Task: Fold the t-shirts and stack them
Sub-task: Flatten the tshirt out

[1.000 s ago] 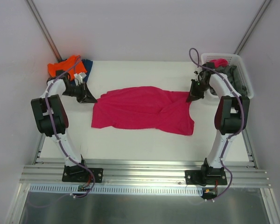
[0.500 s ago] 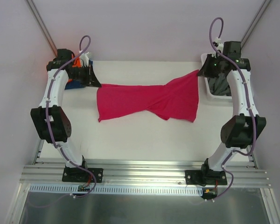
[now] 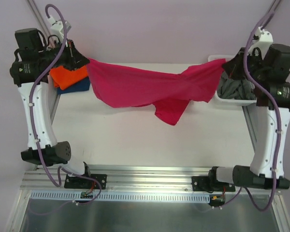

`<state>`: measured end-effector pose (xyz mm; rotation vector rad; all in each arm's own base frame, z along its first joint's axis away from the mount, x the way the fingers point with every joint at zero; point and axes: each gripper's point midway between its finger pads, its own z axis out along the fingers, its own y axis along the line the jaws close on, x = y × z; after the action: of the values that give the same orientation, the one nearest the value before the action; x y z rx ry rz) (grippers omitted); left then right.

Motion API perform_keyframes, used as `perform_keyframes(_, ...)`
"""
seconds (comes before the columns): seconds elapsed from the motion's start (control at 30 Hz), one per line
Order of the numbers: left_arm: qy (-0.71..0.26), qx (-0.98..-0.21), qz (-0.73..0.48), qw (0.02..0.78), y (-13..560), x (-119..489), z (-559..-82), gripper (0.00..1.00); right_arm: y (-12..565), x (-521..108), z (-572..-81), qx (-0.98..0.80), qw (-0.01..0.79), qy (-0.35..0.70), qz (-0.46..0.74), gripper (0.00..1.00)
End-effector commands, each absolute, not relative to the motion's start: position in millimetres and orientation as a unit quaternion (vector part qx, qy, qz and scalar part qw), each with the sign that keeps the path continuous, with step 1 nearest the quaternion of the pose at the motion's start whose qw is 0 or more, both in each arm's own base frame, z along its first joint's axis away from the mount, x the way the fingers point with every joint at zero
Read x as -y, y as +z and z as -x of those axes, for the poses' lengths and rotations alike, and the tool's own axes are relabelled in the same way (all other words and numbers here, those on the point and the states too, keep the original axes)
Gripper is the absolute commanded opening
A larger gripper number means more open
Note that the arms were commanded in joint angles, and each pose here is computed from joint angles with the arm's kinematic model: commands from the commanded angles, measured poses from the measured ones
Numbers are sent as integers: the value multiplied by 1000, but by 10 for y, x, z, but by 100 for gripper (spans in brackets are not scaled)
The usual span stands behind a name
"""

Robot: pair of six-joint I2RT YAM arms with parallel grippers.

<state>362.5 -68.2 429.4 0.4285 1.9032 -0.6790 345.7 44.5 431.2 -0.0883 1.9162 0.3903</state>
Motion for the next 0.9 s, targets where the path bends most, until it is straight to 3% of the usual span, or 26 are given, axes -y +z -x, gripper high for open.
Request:
perform_keyframes(0.0, -262, -745, -211, 577, 4877, 760, -3194, 0, 4957, -424, -3001, -749, 645, 134, 72, 1)
perform_keyframes(0.27, -209, -703, -241, 636, 5179, 817, -2540, 0, 5529, -485, -1978, -663, 735, 104, 99, 1)
perform_keyframes(0.6, -98, -645, -222, 725, 5308, 692, -1830, 0, 6136, -423, -1178, -571, 813, 53, 97, 1)
perform_keyframes(0.7, -83, -639, -202, 737, 5407, 619, -1854, 0, 6348, -397, -1096, -546, 831, 40, 97, 1)
perform_keyframes(0.87, -63, -640, -191, 742, 5518, 500, -2124, 0, 6522, -343, -1376, -529, 843, 27, 97, 1)
